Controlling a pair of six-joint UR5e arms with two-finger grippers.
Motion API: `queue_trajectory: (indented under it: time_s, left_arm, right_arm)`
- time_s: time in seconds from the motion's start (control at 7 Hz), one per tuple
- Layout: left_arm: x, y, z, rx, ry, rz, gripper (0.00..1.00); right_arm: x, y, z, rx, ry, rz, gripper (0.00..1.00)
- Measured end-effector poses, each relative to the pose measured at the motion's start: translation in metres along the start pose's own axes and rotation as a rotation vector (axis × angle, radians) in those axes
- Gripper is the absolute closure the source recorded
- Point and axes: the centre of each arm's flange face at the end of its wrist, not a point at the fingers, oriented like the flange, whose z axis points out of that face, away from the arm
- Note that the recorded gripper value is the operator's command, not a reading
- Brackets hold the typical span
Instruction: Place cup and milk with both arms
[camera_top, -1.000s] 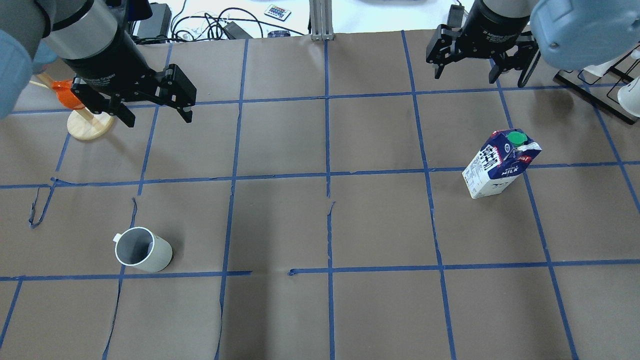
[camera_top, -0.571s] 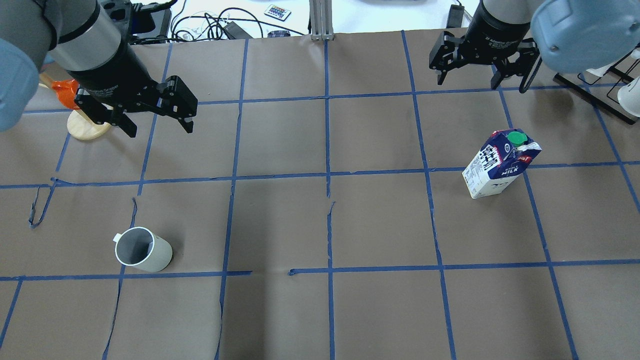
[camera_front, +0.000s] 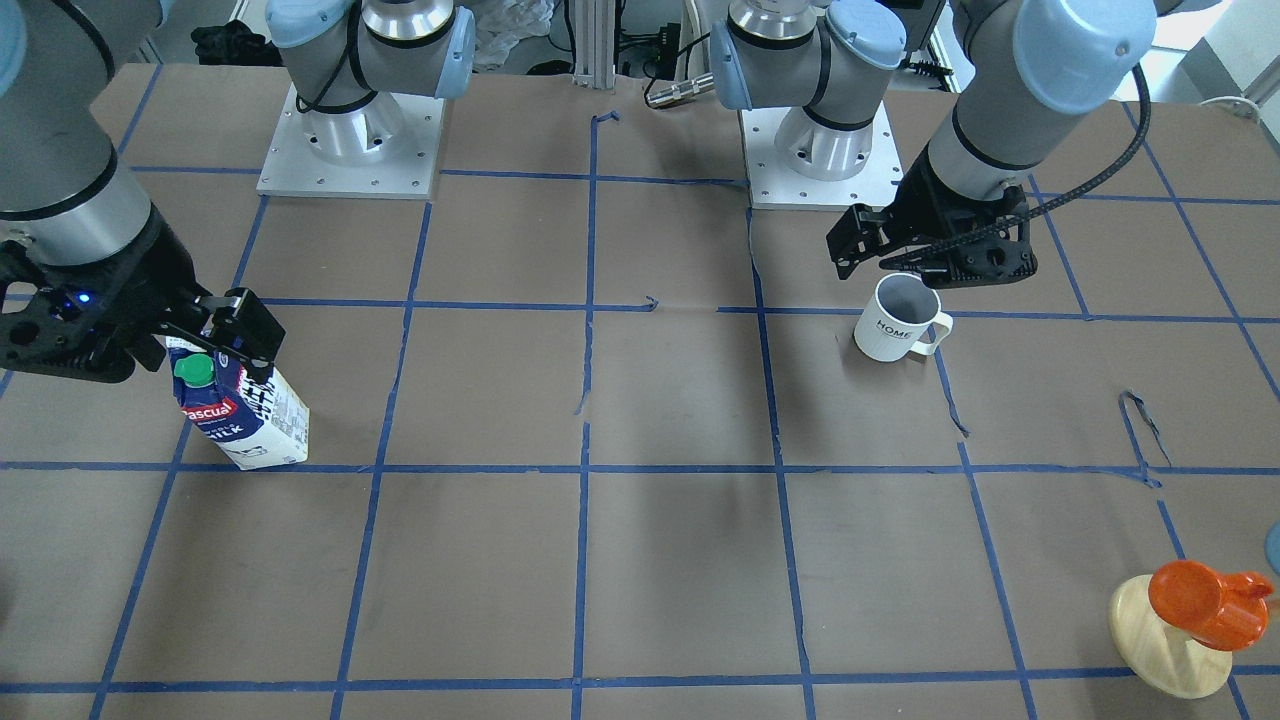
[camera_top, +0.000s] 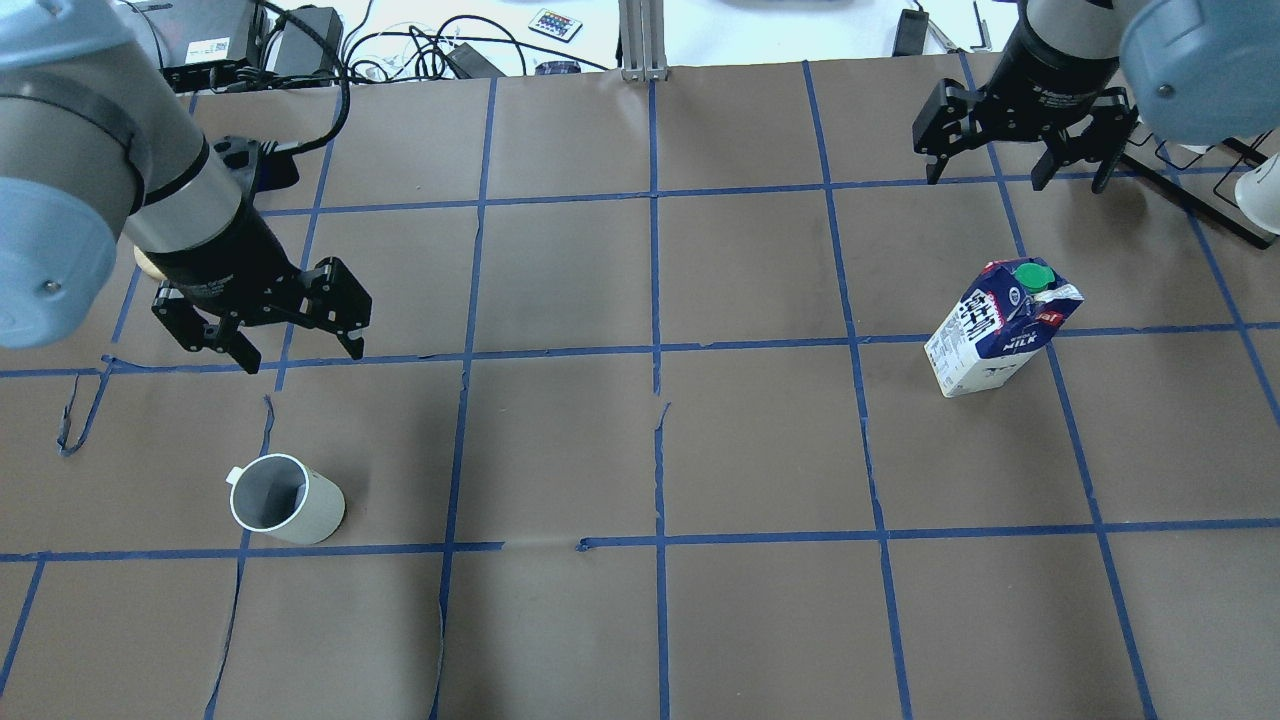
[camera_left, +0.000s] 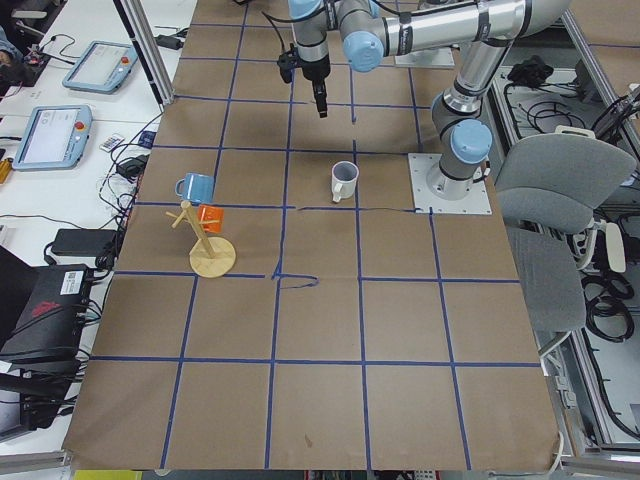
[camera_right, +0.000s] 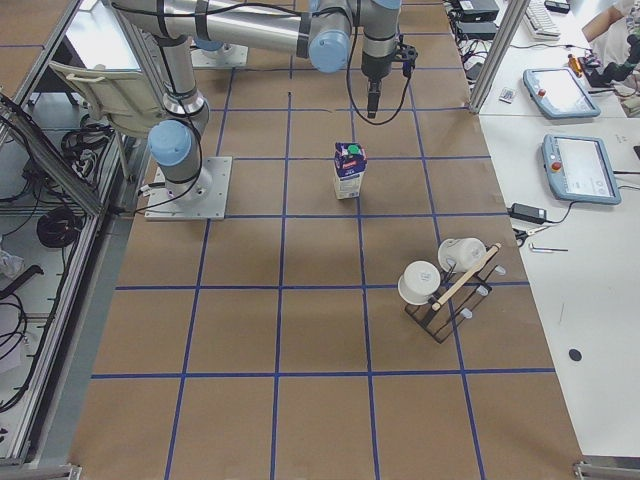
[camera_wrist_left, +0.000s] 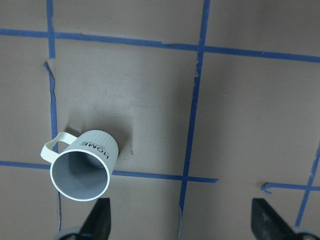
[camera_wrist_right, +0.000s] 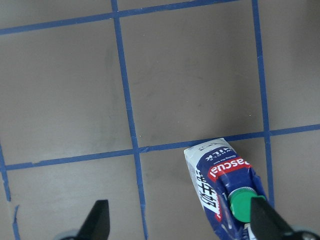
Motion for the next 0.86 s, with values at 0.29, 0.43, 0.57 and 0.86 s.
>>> queue_trajectory:
  time_s: [0.29, 0.43, 0.57, 0.86]
  left_arm:
    - [-0.017, 0.008, 0.051, -0.039, -0.023, 0.066, 0.0]
    - [-0.024, 0.011, 0.079, -0.033, -0.027, 0.089, 0.0]
    - [-0.029, 0.017, 0.104, -0.03, -0.037, 0.111, 0.0]
    - [-0.035, 0.029, 0.137, -0.043, -0.075, 0.177, 0.05]
  right_arm:
    - [0.041, -0.005, 0.02, -0.038, 0.005, -0.056, 0.0]
    - [0.058, -0.002, 0.034, -0.064, 0.002, -0.067, 0.0]
    - [0.068, 0.003, 0.048, -0.091, -0.006, -0.072, 0.0]
    - [0.072, 0.012, 0.071, -0.135, -0.024, -0.075, 0.0]
